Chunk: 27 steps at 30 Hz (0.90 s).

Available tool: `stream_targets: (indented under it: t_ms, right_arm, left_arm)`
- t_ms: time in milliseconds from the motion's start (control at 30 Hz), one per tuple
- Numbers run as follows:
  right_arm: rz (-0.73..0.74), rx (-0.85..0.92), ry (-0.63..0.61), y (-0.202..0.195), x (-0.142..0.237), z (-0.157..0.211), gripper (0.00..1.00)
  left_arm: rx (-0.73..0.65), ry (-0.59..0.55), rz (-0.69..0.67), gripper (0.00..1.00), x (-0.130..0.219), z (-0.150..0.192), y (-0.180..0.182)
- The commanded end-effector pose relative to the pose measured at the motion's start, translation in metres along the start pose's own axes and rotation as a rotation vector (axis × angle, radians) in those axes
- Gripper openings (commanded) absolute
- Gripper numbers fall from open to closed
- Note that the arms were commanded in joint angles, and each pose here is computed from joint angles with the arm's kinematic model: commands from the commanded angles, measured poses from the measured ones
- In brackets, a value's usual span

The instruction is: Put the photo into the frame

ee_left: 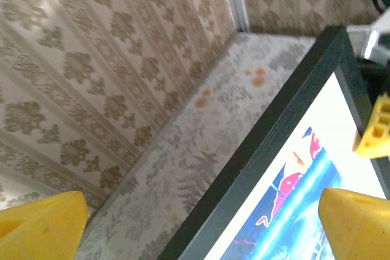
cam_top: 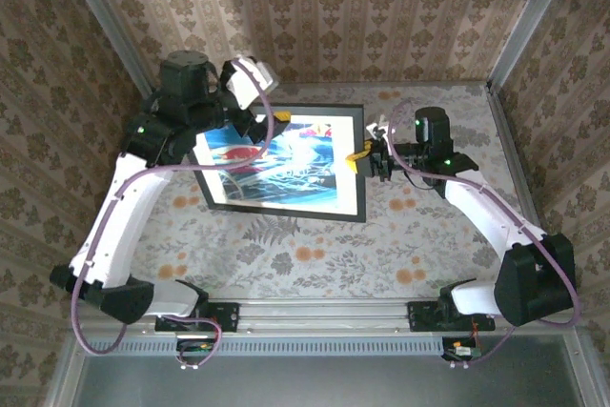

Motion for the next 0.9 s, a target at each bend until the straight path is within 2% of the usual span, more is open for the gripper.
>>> stream_targets:
  t_ms: [0,133,300,467,567,767,867]
  right_arm:
    - [0.087,-0.103,-0.022,-0.018,0.008,-0.01,0.0]
    - [0.123,-0.309,-0.014,-0.03,0.011,-0.008,0.0]
    - [0.151,-0.512,0.035,-0.039,0.012,0.008,0.0]
    - [0.2,-0.642,0.062,-0.055,0.022,0.027,0.0]
    - [0.194,-0.712,0.082,-0.067,0.026,0.041,0.0]
    - [0.212,-0.823,0.093,-0.092,0.032,0.066,0.0]
    - [0.197,-0.896,0.089,-0.104,0.029,0.08,0.0]
  left_arm:
    - [0.138,-0.102,-0.076,0.98,0.006,-0.011,0.01]
    - [0.282,-0.093,-0.164,0.98,0.009,0.006,0.016]
    - [0.449,-0.061,-0.208,0.98,0.004,0.037,0.015]
    - [0.59,0.003,-0.256,0.98,-0.004,0.08,0.014]
    - [0.673,0.019,-0.325,0.98,0.001,0.109,0.028]
    - [0.864,0.028,-0.39,0.97,0.003,0.165,0.049]
    - [0.946,0.006,-0.375,0.97,-0.003,0.188,0.053]
Point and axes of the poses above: each hand's point on the last joint's axis, 136 mm out from that joint toward the fingers, its own x axis back along the fingers, its own y axis along the line the jaws close on, z = x × y, the point moved 7 cm from there along x, back along the fingers, and after that the axes turned 9 degrees about x, right-handed, at the moved point
